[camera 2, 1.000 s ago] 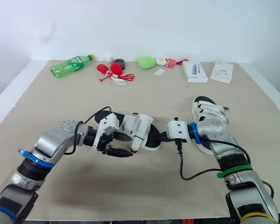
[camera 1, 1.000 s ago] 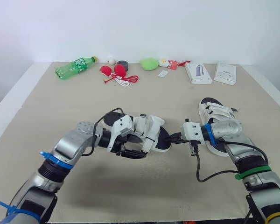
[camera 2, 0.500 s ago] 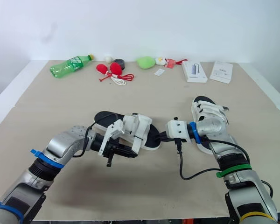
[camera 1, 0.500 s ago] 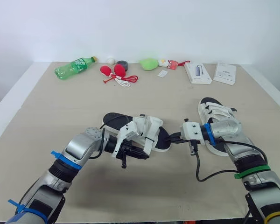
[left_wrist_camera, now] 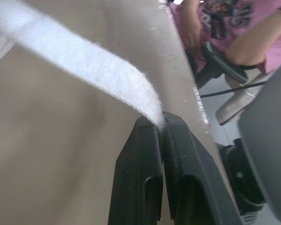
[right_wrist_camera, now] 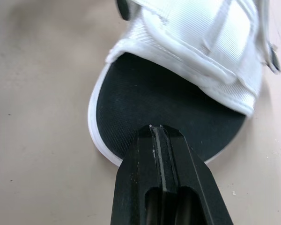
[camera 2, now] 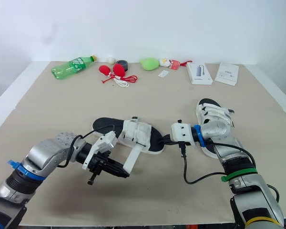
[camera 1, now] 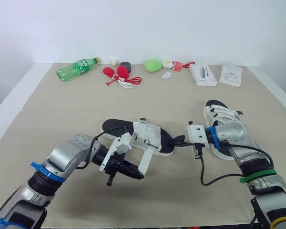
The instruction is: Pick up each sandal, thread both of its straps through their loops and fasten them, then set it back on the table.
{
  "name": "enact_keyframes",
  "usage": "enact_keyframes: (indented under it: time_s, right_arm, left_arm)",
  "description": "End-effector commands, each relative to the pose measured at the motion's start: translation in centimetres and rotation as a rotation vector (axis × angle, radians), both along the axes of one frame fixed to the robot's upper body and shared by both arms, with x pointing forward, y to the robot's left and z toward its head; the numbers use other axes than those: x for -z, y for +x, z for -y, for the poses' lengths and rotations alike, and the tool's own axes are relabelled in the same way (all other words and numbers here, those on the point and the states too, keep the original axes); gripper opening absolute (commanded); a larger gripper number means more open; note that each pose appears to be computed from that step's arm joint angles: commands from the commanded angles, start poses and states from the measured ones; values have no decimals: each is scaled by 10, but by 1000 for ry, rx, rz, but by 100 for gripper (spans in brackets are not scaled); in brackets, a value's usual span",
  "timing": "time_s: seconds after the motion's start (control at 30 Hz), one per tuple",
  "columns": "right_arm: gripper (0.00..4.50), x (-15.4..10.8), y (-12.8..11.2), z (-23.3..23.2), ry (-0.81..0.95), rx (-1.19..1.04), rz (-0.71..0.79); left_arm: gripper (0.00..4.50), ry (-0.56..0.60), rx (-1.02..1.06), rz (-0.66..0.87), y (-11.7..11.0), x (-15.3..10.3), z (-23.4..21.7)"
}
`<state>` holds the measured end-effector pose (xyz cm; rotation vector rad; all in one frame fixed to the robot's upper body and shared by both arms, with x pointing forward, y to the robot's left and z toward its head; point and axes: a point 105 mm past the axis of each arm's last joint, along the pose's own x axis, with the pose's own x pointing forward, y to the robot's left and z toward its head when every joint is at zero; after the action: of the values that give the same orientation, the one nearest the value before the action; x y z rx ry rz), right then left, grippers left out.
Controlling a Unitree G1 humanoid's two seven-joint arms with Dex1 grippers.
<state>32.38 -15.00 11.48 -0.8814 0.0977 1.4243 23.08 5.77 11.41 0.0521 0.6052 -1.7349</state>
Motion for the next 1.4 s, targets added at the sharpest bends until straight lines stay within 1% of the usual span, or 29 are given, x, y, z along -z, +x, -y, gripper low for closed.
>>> enact_keyframes:
  time_s: [0.03,0.1,0.23,0.3,0.33,0.37,0.4,0.43,0.47,0.53,0.57,0.67,0.7,0.77,0.83,0.87,0.9,0.97,1.07,1.17,1.27,1.4]
  right_arm:
    - [0,15,-1,7,-62,18,-49]
    - [0,15,-1,7,-62,17,-47]
    - [0,14,0,7,-62,16,-45]
    - [0,14,0,7,-62,17,-45]
    - [0,14,0,7,-62,18,-45]
    - [0,15,0,8,-63,18,-45]
    - [0,15,-1,8,-63,19,-45]
    - [0,15,-1,9,-64,20,-45]
    - [0,15,-2,9,-64,21,-46]
    - [0,16,-3,10,-65,22,-47]
    - [0,16,-4,11,-67,23,-48]
    - [0,17,-5,13,-71,25,-50]
    - [0,17,-4,14,-72,26,-50]
    - [0,17,-4,14,-73,26,-50]
    - [0,17,-3,13,-73,23,-50]
    - [0,17,-3,12,-74,21,-50]
    - [0,17,-2,10,-71,18,-49]
    - [0,17,-2,6,-65,11,-49]
    - [0,17,-2,6,-65,6,-51]
    - [0,17,-2,6,-68,6,-51]
    - [0,16,-2,7,-68,8,-51]
    - [0,16,-3,8,-69,10,-51]
  left_arm:
    - [8,-46,68,2,-14,-12,3]
    - [8,-39,65,17,-14,-12,4]
    - [8,25,67,86,-9,-3,2]
    - [70,22,77,84,-10,-2,2]
    - [91,29,93,93,-11,-1,1]
    - [128,38,117,100,-13,-1,0]
    - [186,39,139,123,-14,-1,-1]
    - [227,35,153,171,-13,-2,0]
    - [290,34,171,238,-11,-4,0]
    - [360,39,214,378,-9,-7,0]
    - [400,43,263,474,-10,-10,-2]
    - [400,29,404,766,-8,-22,-4]
    - [400,7,432,892,-2,-32,-3]
    - [400,-27,463,1087,9,-45,-2]
    - [400,-97,461,1325,24,-58,7]
    - [400,-126,464,1395,28,-61,10]
    - [400,-148,500,1479,30,-58,12]
    - [400,-170,568,1552,29,-45,14]
    - [400,-196,649,1570,25,-28,14]
    - [400,-228,669,1584,23,-22,16]
    - [400,-235,679,1595,23,-18,19]
    - [400,-267,672,1597,21,-16,32]
